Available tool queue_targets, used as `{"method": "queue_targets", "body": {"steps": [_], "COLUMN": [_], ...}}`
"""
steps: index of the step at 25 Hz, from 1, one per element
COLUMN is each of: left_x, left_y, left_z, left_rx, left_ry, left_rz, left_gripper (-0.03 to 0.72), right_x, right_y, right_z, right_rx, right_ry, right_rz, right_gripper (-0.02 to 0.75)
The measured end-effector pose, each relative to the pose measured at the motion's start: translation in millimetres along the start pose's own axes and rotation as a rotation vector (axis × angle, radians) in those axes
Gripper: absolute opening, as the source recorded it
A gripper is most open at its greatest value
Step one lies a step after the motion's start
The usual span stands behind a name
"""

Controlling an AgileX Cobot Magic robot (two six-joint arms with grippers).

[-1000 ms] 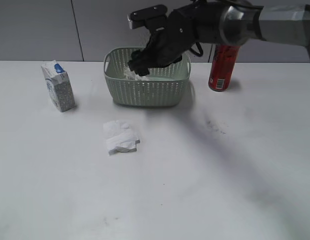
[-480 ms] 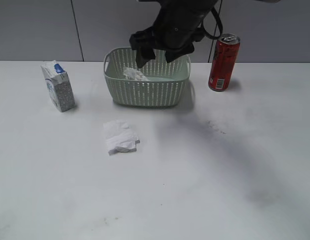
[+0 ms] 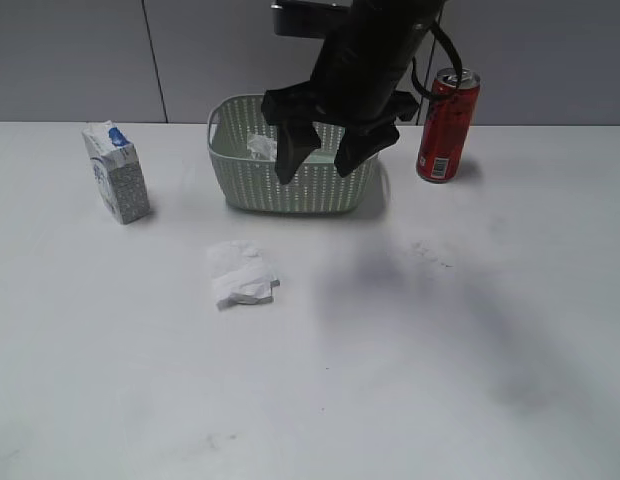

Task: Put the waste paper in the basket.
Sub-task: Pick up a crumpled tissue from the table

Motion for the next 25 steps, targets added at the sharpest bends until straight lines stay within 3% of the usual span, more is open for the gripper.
{"method": "queue_targets", "body": {"steps": [5, 8, 14, 20, 25], "left_x": [0.0, 0.0, 0.1, 2.7, 11.1], "left_y": [0, 0, 0, 8, 18], "left_z": [0, 0, 0, -6, -33], "left_rx": [0.000, 0.000, -0.002, 0.051, 0.061], "left_ry": [0.000, 0.000, 0.000, -0.006, -0.010], "left_rz": [0.000, 0.000, -0.001, 0.014, 0.018], "left_gripper": [0.499, 0.499, 0.499, 0.499, 0.499], "right_x": [-1, 2, -15, -64, -111], "right_y": [-3, -18, -75, -124, -161], "right_z": [7, 7, 2, -11, -15], "right_rx": [0.052, 0.023, -0.131, -0.238, -0.311], "right_ry": [-0.032, -0.075, -0.158, -0.054, 0.061], "right_rz": [0.011, 0.015, 0.159, 0.206, 0.243], "right_gripper": [0.554, 0.552, 0.552, 0.552, 0.552]}}
Point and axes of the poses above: a point on each arm's last joint axis where the gripper is mounted, y pointing out along that axis toward the gripper, x along the wrist's bending axis when the last joint is at zero, z = x × y, the point moved 3 cm from there along y, pointing out along that axis toward the gripper, and after that the axes turned 11 degrees about y, right-handed, at the moved point
